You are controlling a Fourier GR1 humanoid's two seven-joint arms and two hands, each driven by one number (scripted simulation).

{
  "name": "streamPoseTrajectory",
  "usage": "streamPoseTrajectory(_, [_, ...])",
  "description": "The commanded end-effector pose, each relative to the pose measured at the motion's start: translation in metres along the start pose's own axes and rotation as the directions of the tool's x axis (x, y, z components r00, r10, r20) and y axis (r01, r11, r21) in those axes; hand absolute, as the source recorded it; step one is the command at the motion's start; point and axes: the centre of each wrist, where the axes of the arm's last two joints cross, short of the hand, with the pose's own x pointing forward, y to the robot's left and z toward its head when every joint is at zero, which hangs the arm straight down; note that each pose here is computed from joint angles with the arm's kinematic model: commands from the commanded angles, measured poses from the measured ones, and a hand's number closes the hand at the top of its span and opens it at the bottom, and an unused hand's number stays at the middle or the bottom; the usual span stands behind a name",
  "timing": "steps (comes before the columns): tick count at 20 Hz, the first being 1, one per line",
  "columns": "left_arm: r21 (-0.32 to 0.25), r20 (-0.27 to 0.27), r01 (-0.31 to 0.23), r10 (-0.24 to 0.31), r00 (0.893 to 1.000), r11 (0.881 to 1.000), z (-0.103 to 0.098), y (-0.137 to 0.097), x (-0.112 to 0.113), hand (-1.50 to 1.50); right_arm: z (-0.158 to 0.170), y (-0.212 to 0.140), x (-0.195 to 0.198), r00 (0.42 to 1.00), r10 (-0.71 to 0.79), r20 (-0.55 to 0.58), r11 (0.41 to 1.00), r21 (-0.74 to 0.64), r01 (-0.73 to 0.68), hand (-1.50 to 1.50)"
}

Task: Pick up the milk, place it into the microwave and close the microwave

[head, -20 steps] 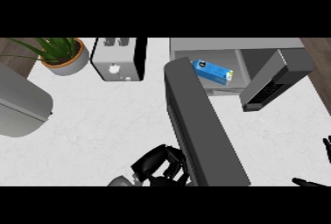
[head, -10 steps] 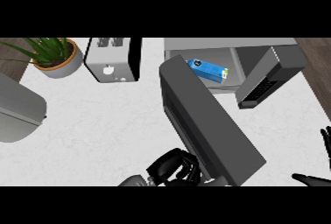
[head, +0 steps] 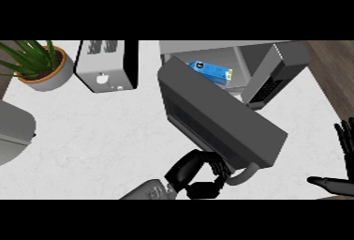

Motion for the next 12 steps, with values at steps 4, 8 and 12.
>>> streamPoseTrajectory(4, [0.043,0.070,-0.021,0.018,0.997,0.999,-0.026,-0.001,0.030,1.50,-0.032,0.006,0.016,0.993,-0.083,0.085,0.991,0.114,0.073,-1.50])
streamPoseTrajectory(8, [0.108,0.125,0.017,-0.030,0.992,0.994,-0.048,0.017,0.052,1.50,-0.038,0.016,0.018,0.989,-0.119,0.082,0.980,0.172,0.104,-1.50])
streamPoseTrajectory(12, [0.159,0.166,0.032,-0.059,0.984,0.987,-0.061,0.028,0.065,1.50,-0.055,0.011,0.031,0.989,-0.112,0.093,0.973,0.212,0.090,-1.50])
